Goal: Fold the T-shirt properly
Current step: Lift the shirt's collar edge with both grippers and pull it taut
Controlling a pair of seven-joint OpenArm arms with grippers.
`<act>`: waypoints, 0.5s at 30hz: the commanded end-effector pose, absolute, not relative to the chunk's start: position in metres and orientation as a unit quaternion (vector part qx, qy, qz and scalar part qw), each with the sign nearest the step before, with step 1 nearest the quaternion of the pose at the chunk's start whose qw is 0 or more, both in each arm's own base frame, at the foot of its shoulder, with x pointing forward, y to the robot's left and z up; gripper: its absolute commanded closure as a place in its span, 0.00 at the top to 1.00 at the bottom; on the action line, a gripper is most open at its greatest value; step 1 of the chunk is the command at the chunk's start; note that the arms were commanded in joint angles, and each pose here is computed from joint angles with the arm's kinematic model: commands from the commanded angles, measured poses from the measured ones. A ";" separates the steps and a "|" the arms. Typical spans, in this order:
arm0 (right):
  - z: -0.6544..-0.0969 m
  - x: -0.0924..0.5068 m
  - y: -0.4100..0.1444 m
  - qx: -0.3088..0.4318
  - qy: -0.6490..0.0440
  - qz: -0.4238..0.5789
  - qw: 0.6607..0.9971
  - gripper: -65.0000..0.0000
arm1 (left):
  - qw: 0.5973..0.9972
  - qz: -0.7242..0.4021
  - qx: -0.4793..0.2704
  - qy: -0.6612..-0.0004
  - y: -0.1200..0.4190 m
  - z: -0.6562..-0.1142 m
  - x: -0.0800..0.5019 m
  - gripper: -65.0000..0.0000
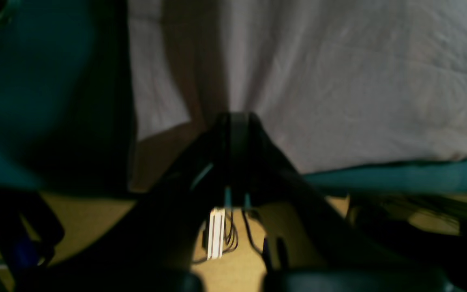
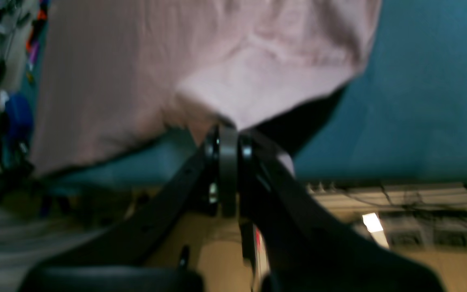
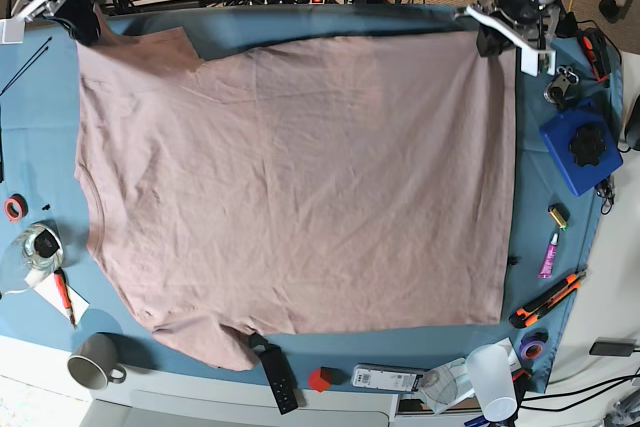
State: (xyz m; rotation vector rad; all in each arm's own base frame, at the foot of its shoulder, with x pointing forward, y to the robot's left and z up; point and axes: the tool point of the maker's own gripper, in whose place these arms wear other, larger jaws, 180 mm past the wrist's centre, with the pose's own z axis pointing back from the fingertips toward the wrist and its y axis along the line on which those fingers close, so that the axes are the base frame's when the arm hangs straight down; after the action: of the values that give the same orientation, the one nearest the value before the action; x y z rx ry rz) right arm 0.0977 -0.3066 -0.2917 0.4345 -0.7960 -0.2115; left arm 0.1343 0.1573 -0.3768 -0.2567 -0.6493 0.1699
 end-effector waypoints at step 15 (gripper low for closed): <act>-0.280 0.076 -0.324 0.176 -0.375 -0.110 0.903 0.00 | 0.952 0.110 -0.054 -0.281 0.209 -0.366 0.094 0.00</act>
State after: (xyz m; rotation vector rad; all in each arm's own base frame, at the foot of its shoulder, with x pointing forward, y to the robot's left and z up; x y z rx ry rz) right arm 0.0723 -0.3192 -0.2907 0.3795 -0.7462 -0.2455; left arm 0.0941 0.2051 -0.3716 -0.1295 -0.5541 0.2281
